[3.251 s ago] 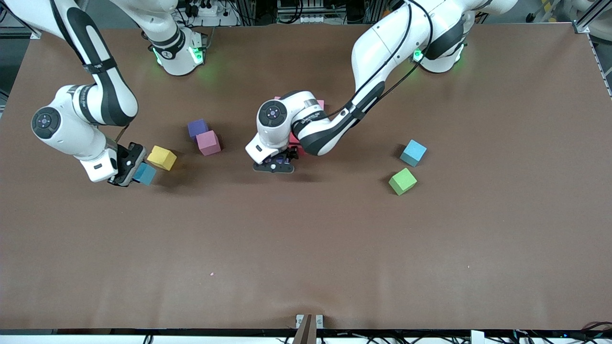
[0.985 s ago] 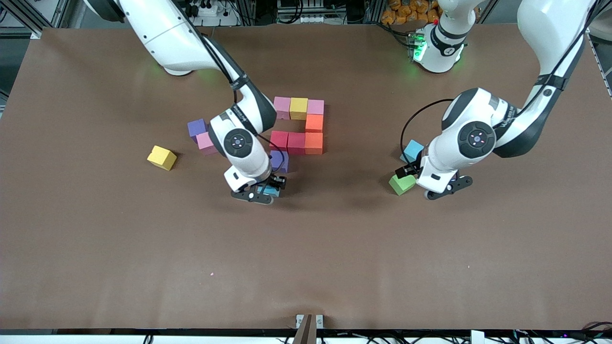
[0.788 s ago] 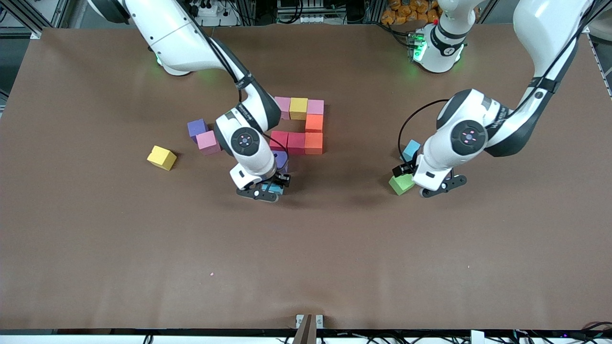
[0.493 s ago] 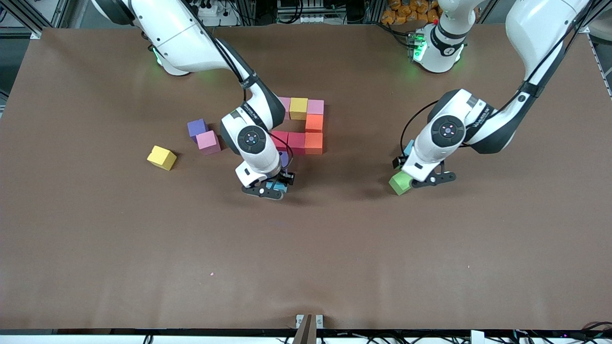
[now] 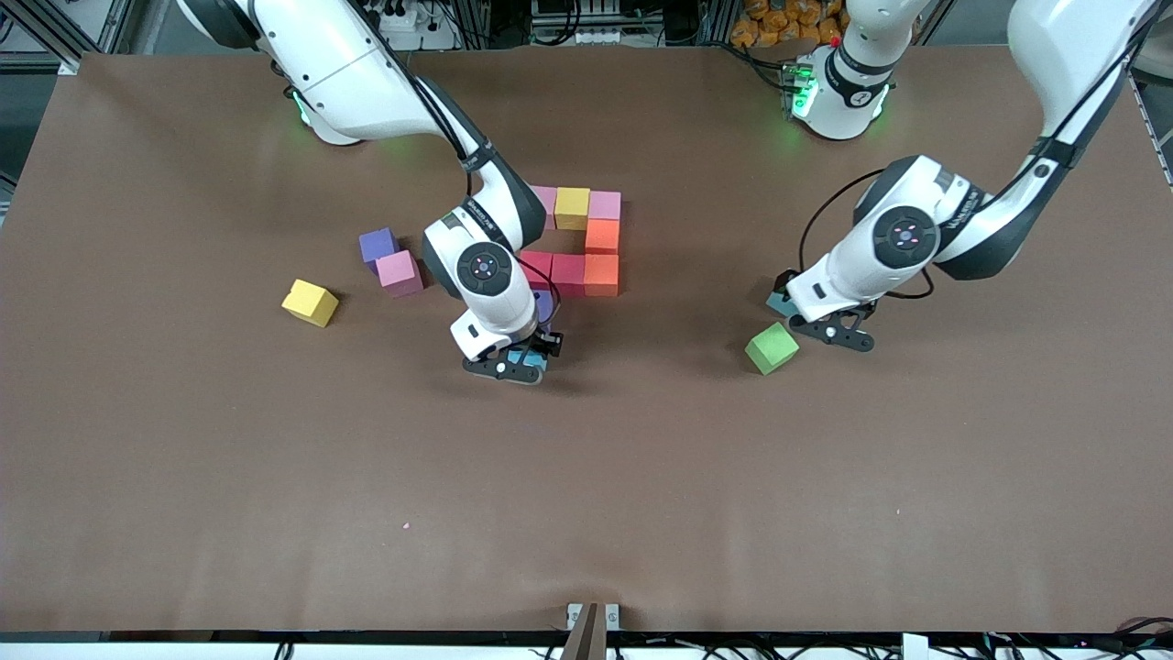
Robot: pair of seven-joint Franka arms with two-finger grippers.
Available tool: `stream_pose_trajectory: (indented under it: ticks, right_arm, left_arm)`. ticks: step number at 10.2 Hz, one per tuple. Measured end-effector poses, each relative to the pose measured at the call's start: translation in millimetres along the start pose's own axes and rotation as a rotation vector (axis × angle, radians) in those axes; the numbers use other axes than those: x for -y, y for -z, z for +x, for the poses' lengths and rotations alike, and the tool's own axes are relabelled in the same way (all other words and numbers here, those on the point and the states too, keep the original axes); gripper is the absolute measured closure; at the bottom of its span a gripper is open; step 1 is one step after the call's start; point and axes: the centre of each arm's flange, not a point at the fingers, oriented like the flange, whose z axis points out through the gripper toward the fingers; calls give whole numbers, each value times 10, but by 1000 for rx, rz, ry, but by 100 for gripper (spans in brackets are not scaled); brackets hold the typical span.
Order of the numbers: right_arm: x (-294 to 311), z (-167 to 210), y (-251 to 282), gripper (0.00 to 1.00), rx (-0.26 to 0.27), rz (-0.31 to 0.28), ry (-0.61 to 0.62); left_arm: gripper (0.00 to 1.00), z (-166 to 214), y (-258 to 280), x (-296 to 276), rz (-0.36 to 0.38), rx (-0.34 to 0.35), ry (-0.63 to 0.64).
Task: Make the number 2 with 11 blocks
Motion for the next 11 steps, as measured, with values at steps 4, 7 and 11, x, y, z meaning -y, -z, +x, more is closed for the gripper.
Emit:
stream_pose_trajectory:
  ticks: [4, 7, 11]
  right_arm:
    - [15, -28, -11, 41, -4, -8, 15]
    - [54, -86, -18, 41, -2, -17, 29]
    - [65, -111, -26, 41, -3, -22, 36]
  left_arm:
    - [0, -173, -238, -287, -29, -10, -70]
    - [0, -227, -324, -310, 19, -19, -141]
    - [0, -283, -437, -348, 25, -28, -178]
